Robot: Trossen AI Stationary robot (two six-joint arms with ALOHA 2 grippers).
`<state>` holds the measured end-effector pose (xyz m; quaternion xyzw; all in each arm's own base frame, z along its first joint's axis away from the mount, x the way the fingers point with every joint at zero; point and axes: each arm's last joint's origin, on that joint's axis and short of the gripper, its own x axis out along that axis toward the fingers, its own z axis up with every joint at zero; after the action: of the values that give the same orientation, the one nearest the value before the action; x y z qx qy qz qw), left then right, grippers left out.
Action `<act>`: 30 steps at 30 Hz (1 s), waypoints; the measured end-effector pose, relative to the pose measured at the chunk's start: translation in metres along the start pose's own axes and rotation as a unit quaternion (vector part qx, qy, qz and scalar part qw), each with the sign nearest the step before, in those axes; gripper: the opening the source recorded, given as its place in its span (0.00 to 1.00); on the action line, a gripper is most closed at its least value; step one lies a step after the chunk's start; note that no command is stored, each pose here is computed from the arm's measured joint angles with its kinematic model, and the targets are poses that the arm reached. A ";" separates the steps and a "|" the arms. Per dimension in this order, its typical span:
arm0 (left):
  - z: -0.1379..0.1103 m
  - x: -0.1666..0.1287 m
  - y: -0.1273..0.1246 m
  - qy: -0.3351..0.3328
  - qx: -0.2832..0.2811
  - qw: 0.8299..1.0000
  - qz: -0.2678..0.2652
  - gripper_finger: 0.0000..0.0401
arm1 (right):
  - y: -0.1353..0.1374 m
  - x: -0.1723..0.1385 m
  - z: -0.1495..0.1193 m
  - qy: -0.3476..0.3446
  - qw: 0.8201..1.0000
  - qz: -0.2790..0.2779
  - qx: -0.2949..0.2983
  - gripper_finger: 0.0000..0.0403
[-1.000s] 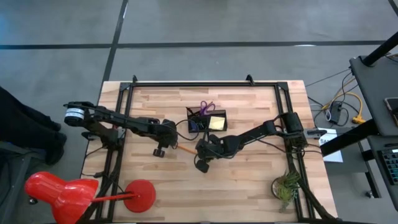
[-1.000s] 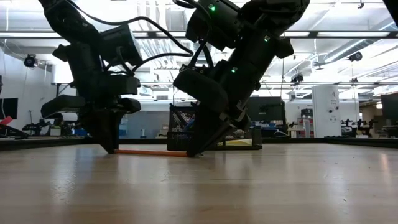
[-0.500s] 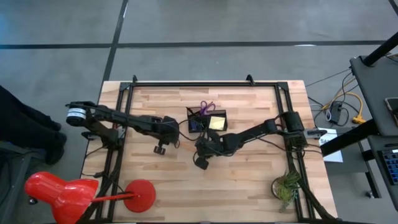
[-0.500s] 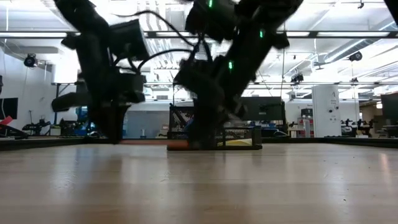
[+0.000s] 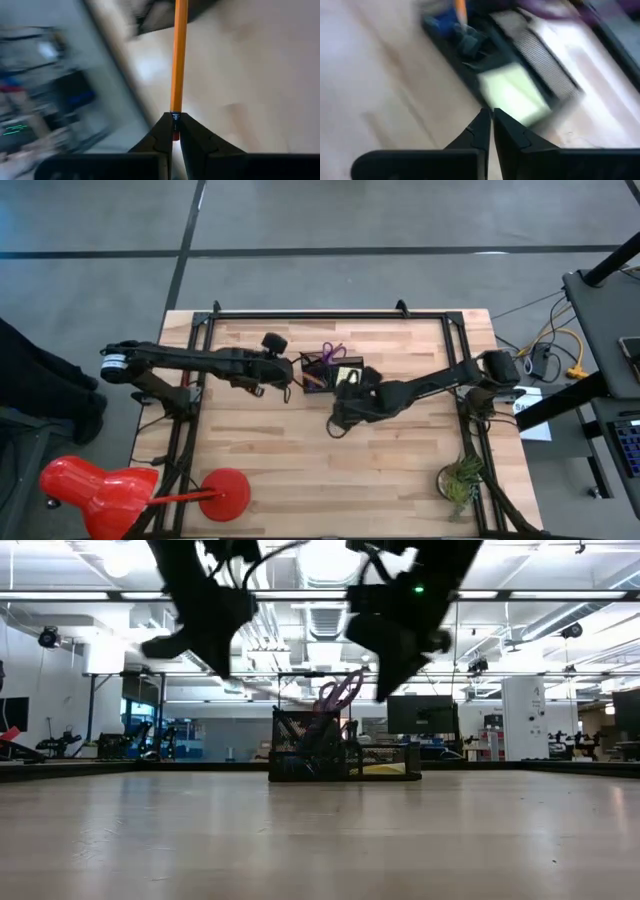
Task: Pick and place office supplies into organizer
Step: Put the yellow pencil into the black desk organizer
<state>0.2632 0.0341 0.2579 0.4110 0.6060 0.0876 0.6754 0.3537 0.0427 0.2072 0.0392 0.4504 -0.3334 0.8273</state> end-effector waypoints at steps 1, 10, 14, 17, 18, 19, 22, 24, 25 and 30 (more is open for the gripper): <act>0.000 -0.005 0.007 0.009 0.013 1.000 0.022 0.02 | -0.004 -0.004 -0.003 0.011 1.000 -0.015 0.010 0.03; -0.012 -0.034 0.052 0.121 0.136 0.974 0.132 0.02 | -0.015 -0.033 -0.017 -0.007 0.993 -0.088 0.075 0.03; -0.017 -0.032 0.056 0.152 0.180 0.964 0.126 0.02 | -0.015 -0.034 -0.016 -0.012 0.992 -0.087 0.090 0.03; -0.015 -0.025 0.056 0.162 0.193 0.960 0.122 0.02 | -0.014 -0.034 -0.016 -0.013 0.991 -0.086 0.098 0.03; -0.013 -0.021 0.055 0.165 0.195 0.960 0.119 0.02 | -0.014 -0.034 -0.016 -0.013 0.991 -0.085 0.098 0.03; -0.010 -0.016 0.054 0.167 0.199 0.959 0.115 0.02 | -0.014 -0.034 -0.016 -0.013 0.991 -0.085 0.099 0.03; -0.001 -0.005 0.052 0.173 0.206 0.957 0.111 0.02 | -0.014 -0.034 -0.016 -0.013 0.991 -0.083 0.100 0.03; 0.005 0.003 0.049 0.182 0.218 0.953 0.105 0.02 | -0.014 -0.034 -0.016 -0.013 0.991 -0.082 0.103 0.03; 0.008 0.007 0.047 0.190 0.226 0.950 0.103 0.02 | -0.014 -0.034 -0.016 -0.013 0.991 -0.080 0.104 0.03; 0.027 0.023 0.035 0.207 0.263 0.937 0.098 0.02 | -0.013 -0.034 -0.016 -0.004 0.990 -0.072 0.121 0.03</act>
<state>0.3066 0.0589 0.2623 0.6044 0.6905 0.0739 0.3905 0.3218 0.0559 0.2269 0.1053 0.4048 -0.4440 0.7924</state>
